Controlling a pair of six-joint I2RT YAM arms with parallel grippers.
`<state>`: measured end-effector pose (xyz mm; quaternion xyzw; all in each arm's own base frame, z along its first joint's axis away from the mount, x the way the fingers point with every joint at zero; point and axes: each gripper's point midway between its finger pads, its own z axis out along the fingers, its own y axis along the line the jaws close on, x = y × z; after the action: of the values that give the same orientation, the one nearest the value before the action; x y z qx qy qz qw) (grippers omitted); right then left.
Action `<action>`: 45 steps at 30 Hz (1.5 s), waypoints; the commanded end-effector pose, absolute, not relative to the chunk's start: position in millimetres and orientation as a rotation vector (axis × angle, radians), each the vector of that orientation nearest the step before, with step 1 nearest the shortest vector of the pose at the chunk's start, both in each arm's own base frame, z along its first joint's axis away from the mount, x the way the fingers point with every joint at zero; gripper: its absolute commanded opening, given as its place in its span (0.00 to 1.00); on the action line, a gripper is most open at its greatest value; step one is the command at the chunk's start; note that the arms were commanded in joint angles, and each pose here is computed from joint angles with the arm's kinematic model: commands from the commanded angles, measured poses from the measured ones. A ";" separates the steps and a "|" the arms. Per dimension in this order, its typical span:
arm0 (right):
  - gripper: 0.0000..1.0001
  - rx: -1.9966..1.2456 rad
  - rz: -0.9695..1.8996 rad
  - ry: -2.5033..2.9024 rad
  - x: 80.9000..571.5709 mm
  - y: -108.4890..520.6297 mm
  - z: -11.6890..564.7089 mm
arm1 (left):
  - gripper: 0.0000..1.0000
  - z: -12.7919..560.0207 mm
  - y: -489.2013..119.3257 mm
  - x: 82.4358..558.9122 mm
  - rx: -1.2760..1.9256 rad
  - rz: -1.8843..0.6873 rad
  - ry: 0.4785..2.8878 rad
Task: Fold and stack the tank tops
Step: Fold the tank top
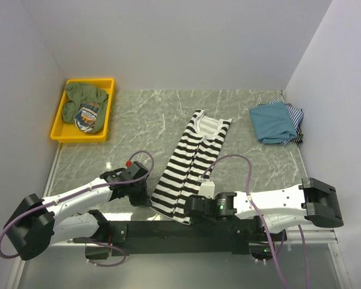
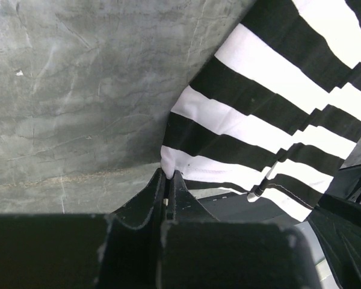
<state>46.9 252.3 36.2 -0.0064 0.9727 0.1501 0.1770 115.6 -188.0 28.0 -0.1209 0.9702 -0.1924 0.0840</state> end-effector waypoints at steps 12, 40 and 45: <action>0.37 -0.054 0.391 2.733 51.2 254.5 36.7 | 0.01 32.7 -187.5 119.3 -0.368 -0.567 2.873; 0.00 -0.148 0.427 2.708 55.7 289.8 38.9 | 0.01 33.8 -186.4 119.9 -0.376 -0.562 2.867; 0.00 -0.181 0.375 2.754 48.5 283.6 23.9 | 0.01 33.7 -186.5 118.6 -0.375 -0.568 2.871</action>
<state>46.9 271.5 18.5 -0.0641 0.9756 0.1160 0.1748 114.5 -184.9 27.6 -0.1243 0.9710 -0.1861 0.0841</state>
